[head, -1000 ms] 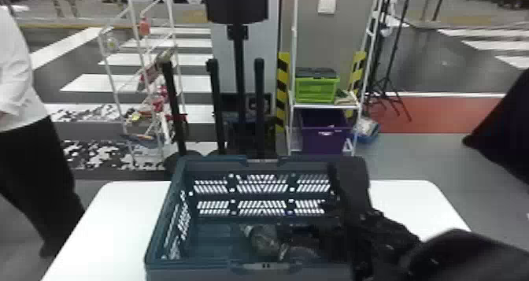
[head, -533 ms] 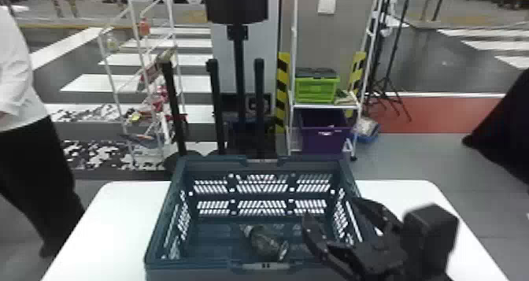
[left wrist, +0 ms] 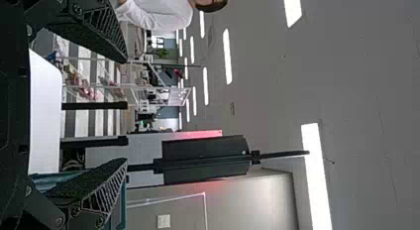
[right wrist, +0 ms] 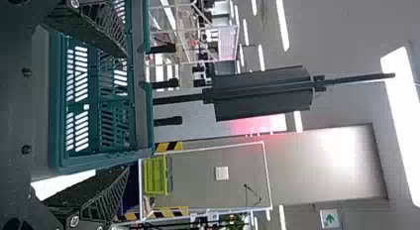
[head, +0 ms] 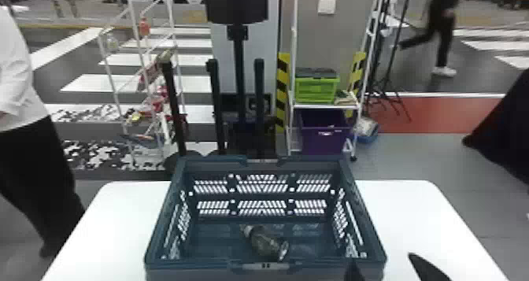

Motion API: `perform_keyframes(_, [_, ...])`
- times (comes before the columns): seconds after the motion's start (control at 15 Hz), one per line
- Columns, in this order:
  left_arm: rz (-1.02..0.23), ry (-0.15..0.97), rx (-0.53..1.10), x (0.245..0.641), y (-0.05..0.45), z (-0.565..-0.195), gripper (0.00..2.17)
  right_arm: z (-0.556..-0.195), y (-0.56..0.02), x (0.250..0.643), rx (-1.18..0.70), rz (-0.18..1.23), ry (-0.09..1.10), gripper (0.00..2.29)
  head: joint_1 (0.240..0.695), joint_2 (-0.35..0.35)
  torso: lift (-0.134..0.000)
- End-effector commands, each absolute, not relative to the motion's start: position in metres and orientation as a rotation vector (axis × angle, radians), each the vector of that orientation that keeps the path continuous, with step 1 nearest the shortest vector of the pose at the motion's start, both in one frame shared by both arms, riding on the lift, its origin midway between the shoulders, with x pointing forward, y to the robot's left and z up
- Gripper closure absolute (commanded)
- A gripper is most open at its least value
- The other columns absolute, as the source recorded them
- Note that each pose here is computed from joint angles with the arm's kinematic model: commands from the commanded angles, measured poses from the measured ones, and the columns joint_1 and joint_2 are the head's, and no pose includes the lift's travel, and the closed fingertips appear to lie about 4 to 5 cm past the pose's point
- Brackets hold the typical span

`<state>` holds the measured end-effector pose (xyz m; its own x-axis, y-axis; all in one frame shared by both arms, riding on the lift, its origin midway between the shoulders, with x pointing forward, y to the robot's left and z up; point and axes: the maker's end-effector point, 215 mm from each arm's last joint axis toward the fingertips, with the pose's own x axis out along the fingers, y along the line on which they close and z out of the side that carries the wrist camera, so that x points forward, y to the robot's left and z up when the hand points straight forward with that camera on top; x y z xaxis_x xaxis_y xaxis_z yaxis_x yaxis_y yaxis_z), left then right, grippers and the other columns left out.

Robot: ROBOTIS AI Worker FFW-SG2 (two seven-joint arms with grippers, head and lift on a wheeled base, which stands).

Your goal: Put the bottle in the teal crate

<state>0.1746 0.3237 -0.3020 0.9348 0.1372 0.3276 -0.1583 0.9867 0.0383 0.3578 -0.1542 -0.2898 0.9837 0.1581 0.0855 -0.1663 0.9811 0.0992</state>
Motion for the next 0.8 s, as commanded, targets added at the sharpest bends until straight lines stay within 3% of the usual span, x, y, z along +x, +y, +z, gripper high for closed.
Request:
perform_keyframes(0.0, [0.149,-0.331,0.064,0.176,0.323,-0.3,0.19,-0.301,-0.169,0.331,0.123,0.129,-0.092,0.11,0.499,0.0,0.0])
perform_keyframes(0.4, [0.137,-0.332,0.065,0.179,0.318,-0.297,0.19,-0.313,-0.197,0.277,0.104,0.101,-0.142,0.11,0.499,0.0,0.0])
perform_keyframes(0.73, [0.121,-0.323,0.061,0.18,0.308,-0.299,0.19,-0.323,-0.2,0.266,0.091,0.105,-0.108,0.12,0.499,0.0,0.0])
